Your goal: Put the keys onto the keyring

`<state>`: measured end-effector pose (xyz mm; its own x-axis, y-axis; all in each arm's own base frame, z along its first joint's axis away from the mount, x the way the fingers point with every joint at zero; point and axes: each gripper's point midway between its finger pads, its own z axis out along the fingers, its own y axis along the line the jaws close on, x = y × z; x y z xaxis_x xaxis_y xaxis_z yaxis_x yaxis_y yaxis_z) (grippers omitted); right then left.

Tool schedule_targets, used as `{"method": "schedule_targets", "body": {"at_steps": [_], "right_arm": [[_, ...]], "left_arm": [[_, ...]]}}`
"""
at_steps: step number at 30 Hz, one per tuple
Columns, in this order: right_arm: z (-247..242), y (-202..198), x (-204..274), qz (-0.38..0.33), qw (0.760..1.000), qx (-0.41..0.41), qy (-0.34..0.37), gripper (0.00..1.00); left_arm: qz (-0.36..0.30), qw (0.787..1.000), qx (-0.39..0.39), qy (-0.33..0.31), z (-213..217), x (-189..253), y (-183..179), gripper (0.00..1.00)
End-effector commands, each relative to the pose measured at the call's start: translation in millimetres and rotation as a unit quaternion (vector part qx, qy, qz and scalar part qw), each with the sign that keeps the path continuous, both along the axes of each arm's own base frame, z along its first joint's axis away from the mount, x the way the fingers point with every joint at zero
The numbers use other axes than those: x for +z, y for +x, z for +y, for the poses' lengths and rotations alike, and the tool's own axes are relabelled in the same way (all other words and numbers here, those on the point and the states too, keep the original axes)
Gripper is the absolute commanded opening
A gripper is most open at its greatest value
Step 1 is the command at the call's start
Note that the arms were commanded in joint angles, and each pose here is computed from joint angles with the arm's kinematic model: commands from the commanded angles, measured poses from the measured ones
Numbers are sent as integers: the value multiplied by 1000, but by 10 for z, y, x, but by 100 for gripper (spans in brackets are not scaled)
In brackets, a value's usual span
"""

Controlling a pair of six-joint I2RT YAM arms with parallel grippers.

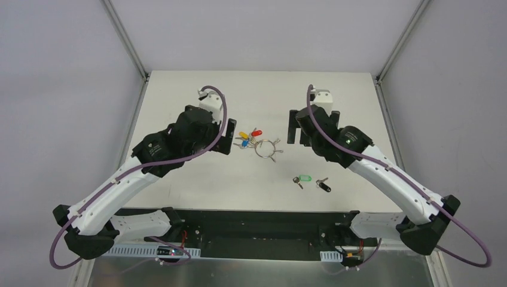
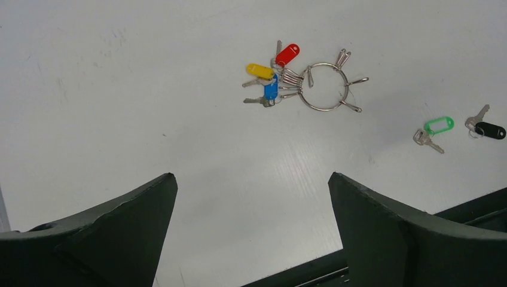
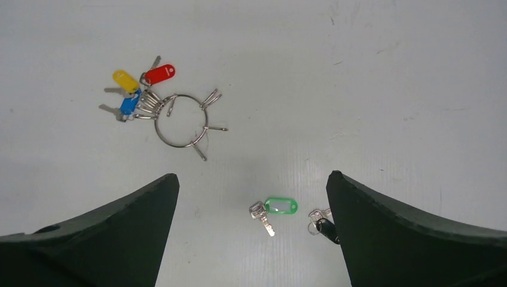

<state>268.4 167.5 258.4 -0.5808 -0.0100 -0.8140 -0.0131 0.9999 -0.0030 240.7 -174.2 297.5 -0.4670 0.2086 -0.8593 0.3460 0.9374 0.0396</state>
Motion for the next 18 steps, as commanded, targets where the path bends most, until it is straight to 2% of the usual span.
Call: {"method": "schedule_targets", "body": {"at_steps": [1, 3, 8, 16, 18], "right_arm": [[169, -145, 308, -33, 994, 63, 87, 99], [182, -218, 295, -28, 992, 89, 90, 99], [134, -363, 170, -3, 991, 112, 79, 99], [135, -529, -366, 66, 987, 143, 44, 99], [220, -620, -555, 86, 978, 185, 44, 99]], "left_arm": [[-3, 1000, 26, -7, 159, -34, -78, 100], [1, 999, 41, -15, 187, -114, -86, 100], [25, 999, -33, 2, 56, -263, -212, 100], [36, 998, -44, -11, 64, -371, -315, 100], [38, 998, -46, -8, 73, -397, -324, 100]]}}
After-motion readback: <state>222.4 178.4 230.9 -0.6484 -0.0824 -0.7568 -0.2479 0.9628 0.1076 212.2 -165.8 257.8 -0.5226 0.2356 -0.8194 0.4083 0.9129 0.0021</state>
